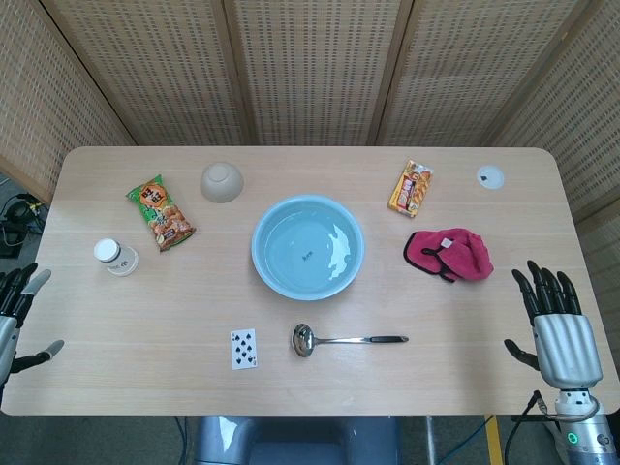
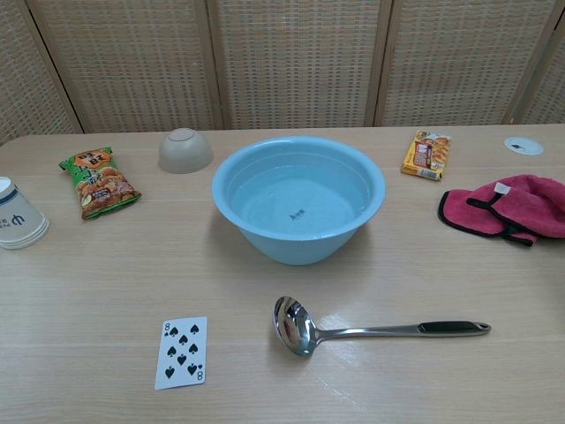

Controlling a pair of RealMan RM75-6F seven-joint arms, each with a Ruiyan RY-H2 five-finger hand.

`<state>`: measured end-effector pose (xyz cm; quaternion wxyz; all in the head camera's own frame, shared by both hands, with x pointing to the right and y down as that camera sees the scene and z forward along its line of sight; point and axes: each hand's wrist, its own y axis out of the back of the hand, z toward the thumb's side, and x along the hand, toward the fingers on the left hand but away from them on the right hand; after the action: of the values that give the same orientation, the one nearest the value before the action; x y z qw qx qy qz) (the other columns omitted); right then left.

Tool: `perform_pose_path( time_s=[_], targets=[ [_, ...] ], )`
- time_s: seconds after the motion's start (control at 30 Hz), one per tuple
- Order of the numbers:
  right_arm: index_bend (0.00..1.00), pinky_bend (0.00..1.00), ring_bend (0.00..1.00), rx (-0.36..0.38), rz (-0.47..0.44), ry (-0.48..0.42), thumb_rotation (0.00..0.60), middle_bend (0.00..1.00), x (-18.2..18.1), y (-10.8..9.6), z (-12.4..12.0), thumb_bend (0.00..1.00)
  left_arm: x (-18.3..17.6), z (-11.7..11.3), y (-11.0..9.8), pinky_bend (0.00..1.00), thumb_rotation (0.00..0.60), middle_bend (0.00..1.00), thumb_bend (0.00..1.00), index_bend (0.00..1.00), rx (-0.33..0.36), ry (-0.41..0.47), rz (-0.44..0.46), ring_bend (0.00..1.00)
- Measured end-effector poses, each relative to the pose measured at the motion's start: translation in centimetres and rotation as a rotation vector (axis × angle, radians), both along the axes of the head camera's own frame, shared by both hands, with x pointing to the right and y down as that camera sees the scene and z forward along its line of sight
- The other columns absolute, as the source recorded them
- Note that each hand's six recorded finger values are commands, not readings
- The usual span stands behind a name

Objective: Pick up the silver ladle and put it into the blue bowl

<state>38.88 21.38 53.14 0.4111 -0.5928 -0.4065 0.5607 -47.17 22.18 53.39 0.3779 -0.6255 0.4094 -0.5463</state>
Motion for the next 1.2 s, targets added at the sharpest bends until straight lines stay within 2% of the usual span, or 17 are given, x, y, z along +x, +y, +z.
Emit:
perform_pose_path(
  time_s=[0.13,0.17,0.23,0.27,0.3,0.33,0.37,0.4,0.5,0.53,0.6,0.77,0.9,1.03,1.2],
  targets=[
    [0.00,0.00,0.00,-0.011,0.000,0.001,0.600,0.01,0.0,0.0,0.3,0.00,0.0,0.1,0.0,0.00,0.600,0.00,0.00,0.00,-0.003,-0.005,0.002,0.00],
    [0.00,0.00,0.06,-0.016,0.001,-0.001,0.600,0.08,0.0,0.0,0.4,0.00,0.0,0.1,0.0,0.00,0.600,0.00,0.00,0.00,-0.003,-0.006,0.002,0.00],
    [0.00,0.02,0.30,-0.026,0.000,-0.005,0.600,0.32,-0.1,-0.1,0.7,0.00,0.0,0.2,0.0,0.00,0.600,0.00,0.00,0.00,-0.002,-0.006,-0.001,0.00],
    [0.00,0.13,0.48,-0.033,-0.004,-0.006,0.600,0.48,-0.2,-0.3,0.9,0.00,0.0,0.1,-0.1,0.00,0.600,0.00,0.00,0.00,-0.001,-0.006,-0.004,0.00],
    [0.00,0.30,0.62,-0.044,-0.012,-0.006,0.600,0.61,-0.3,-0.4,1.3,0.00,0.0,0.1,-0.1,0.00,0.600,0.00,0.00,0.00,0.001,-0.007,-0.006,0.00],
    [0.00,0.44,0.68,-0.051,-0.017,-0.005,0.600,0.67,-0.4,-0.5,1.5,0.00,0.0,0.2,-0.2,0.00,0.600,0.00,0.00,0.00,0.003,-0.008,-0.008,0.00],
    [0.00,0.62,0.76,-0.071,-0.029,-0.003,0.600,0.74,-0.5,-0.6,2.0,0.00,-0.1,0.2,-0.3,0.00,0.600,0.00,0.00,0.00,0.003,-0.010,-0.010,0.00],
    [0.00,0.74,0.81,-0.088,-0.041,-0.002,0.600,0.79,-0.7,-0.8,2.4,0.00,-0.1,0.4,-0.3,0.00,0.600,0.00,0.00,0.00,0.000,-0.013,-0.013,0.00],
    [0.04,0.93,0.91,-0.161,-0.108,0.011,0.600,0.89,-1.7,-1.3,4.1,0.00,-0.3,0.9,-0.5,0.00,0.600,0.00,0.00,0.00,-0.016,-0.023,-0.023,0.00],
    [0.06,0.96,0.93,-0.186,-0.132,0.016,0.600,0.91,-2.1,-1.5,4.6,0.00,-0.4,1.1,-0.6,0.00,0.600,0.00,0.00,0.00,-0.020,-0.028,-0.027,0.00],
    [0.12,1.00,0.96,-0.250,-0.186,0.021,0.600,0.95,-3.1,-1.7,6.0,0.00,-0.5,1.4,-0.7,0.00,0.600,0.00,0.00,0.00,-0.021,-0.043,-0.031,0.00],
    [0.31,1.00,1.00,-0.424,-0.273,-0.016,0.600,0.99,-5.8,-1.4,9.4,0.01,-0.6,2.1,-0.9,0.00,0.600,0.00,0.00,0.00,-0.021,-0.073,-0.047,0.00],
    [0.41,1.00,1.00,-0.539,-0.313,-0.068,0.600,1.00,-8.5,-1.0,12.0,0.14,-0.6,2.8,-1.0,0.00,0.600,0.00,0.00,0.00,-0.036,-0.087,-0.055,0.00],
    [0.43,1.00,1.00,-0.589,-0.317,-0.113,0.600,1.00,-10.8,-0.7,14.0,0.23,-0.7,3.2,-1.2,0.00,0.600,0.00,0.00,0.00,-0.044,-0.096,-0.060,0.00],
    [0.43,1.00,1.00,-0.614,-0.314,-0.104,0.600,1.00,-12.5,-0.5,15.8,0.35,-0.8,3.4,-1.3,0.00,0.600,0.00,0.00,0.00,-0.044,-0.106,-0.060,0.00]
  ],
)
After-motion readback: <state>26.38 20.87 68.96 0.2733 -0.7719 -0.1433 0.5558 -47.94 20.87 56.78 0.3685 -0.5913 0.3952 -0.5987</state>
